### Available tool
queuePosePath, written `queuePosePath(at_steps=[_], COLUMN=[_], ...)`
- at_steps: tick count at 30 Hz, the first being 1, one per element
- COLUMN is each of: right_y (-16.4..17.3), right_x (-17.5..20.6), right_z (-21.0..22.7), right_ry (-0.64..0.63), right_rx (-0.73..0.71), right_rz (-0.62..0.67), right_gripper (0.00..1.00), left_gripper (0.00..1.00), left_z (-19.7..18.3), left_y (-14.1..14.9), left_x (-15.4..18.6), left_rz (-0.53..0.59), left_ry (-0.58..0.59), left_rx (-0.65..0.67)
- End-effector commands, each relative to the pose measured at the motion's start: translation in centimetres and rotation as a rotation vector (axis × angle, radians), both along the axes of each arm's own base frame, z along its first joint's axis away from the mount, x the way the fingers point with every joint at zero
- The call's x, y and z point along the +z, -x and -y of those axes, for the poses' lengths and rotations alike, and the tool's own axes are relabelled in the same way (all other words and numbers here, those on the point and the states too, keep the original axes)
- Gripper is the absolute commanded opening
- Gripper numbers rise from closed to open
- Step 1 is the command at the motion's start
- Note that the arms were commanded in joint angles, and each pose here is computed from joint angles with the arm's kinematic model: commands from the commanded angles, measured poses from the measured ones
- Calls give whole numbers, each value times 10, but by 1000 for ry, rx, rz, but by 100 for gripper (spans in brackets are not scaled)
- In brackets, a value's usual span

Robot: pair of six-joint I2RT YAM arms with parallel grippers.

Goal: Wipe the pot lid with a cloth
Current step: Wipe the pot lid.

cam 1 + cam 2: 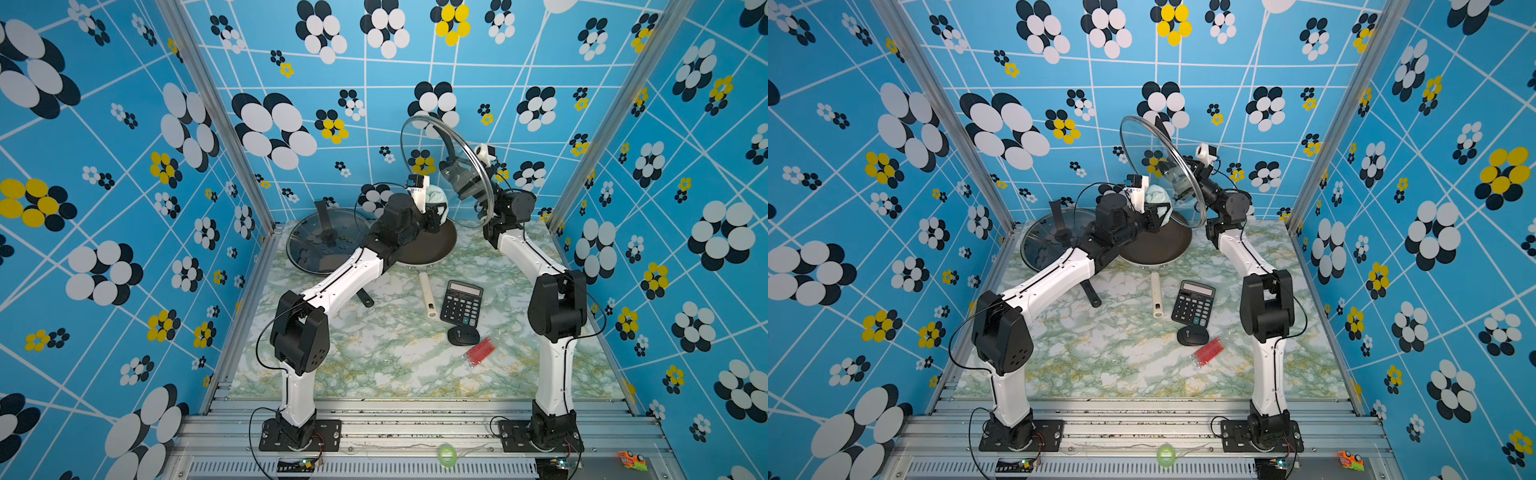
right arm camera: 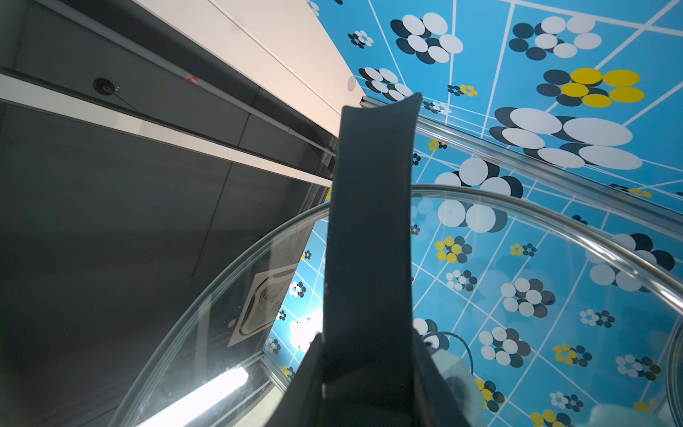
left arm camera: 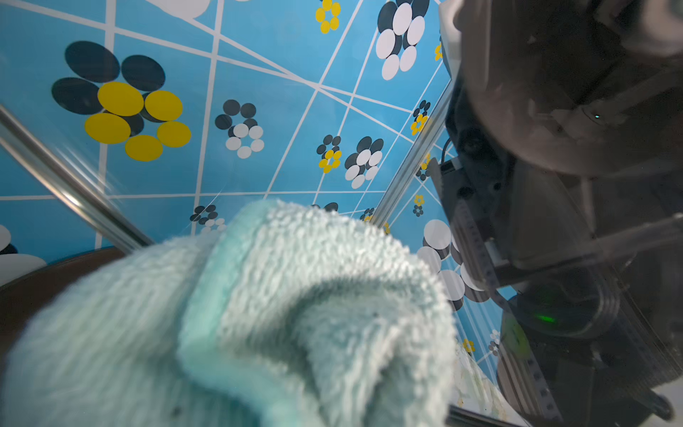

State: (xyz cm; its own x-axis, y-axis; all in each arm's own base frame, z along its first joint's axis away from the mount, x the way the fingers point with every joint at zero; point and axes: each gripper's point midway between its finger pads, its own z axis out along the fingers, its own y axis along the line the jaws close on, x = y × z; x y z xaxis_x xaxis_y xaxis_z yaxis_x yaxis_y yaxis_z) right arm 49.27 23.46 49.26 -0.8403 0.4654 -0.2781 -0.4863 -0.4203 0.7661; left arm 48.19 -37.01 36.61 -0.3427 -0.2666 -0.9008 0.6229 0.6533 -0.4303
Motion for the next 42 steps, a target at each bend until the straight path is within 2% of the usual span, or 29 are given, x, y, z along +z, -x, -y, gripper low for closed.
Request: queuePosePath(at_steps=[1, 5, 9, 14, 19, 26, 30, 33, 36, 38, 42], right_y=[52, 56, 60, 63, 60, 56, 55, 57, 60, 63, 64], right_x=[62, 65, 68, 70, 68, 66, 65, 67, 68, 69, 68], right_z=[2, 2, 3, 4, 4, 6, 6, 7, 7, 7, 8], right_ry=[-115, -110, -106, -103, -106, -110, -108, -105, -99, -94, -88], right_rx=[31, 39, 42, 45, 47, 39, 38, 38, 40, 43, 38], right_rz=[175, 179, 187, 191, 181, 176, 172, 179, 186, 187, 184], right_gripper=[0, 0, 0, 0, 0, 0, 0, 0, 0, 0, 0], left_gripper=[0, 0, 0, 0, 0, 0, 0, 0, 0, 0, 0], left_z=[3, -24, -30, -34, -11, 47, 53, 41, 11, -17, -58], left_y=[-10, -45, -61, -73, -59, -15, -11, -24, -51, -70, -92], left_x=[-6, 9, 12, -1, -9, -28, -33, -33, -33, -28, -18], left_rz=[-9, 17, 33, 4, -14, -58, -67, -66, -70, -72, -47], left_ry=[7, 15, -12, -11, -9, -14, -20, -36, -38, -7, 46], left_rx=[9, 107, 154, 195, 124, -44, -52, -2, 114, 203, 342])
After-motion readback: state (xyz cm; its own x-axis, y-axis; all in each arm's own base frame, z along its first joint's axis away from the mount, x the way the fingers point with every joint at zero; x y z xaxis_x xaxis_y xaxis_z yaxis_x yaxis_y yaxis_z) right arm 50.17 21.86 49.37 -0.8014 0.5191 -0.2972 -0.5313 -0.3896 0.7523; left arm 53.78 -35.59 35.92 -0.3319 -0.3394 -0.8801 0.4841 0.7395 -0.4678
